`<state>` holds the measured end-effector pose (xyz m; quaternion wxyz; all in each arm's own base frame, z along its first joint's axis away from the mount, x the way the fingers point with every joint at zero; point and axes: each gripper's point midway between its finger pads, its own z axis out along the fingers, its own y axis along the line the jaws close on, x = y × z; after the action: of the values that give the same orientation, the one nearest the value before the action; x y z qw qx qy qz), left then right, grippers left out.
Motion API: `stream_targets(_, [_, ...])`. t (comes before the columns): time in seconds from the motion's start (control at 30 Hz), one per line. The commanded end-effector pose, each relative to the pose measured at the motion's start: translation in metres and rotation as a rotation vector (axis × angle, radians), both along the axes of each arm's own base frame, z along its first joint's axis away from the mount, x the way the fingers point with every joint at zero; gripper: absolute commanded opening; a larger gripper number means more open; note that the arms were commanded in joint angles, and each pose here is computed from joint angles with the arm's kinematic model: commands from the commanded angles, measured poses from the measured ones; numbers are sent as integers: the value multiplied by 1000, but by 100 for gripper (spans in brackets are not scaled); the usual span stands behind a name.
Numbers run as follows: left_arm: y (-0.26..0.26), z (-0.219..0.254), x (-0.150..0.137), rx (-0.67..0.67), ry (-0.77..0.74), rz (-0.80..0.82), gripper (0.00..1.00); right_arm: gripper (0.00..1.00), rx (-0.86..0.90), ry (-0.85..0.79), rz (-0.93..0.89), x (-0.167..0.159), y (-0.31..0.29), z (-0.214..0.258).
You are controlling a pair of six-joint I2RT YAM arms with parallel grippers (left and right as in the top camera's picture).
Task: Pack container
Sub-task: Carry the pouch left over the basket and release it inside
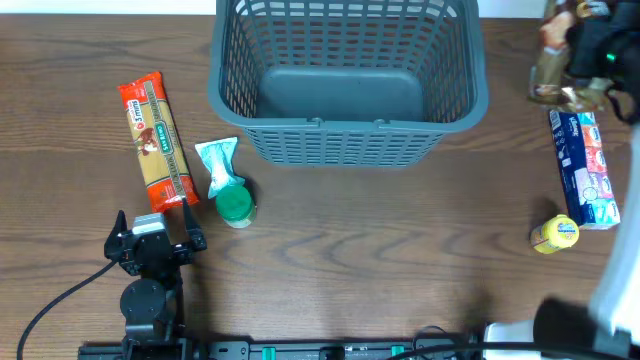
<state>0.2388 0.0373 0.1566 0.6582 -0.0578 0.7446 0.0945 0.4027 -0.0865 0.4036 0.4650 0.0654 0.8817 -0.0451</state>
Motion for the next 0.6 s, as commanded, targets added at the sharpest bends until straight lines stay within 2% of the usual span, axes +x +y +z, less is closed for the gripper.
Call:
stream_targets(0.0, [2,-16,0,9,39,9,98,2,-90,-163,101,-27,28,60])
stream_targets(0.2, [2,-16,0,9,39,9,99,1,-193,-290,489,-55,110,94])
stream_targets(0.37, [2,-16,0,10,39,9,99,1,-193,-304,764,-59,167,86])
stream_targets(0.57, [2,-16,0,9,39,9,98,1,-306,-305,1025,-55,223,65])
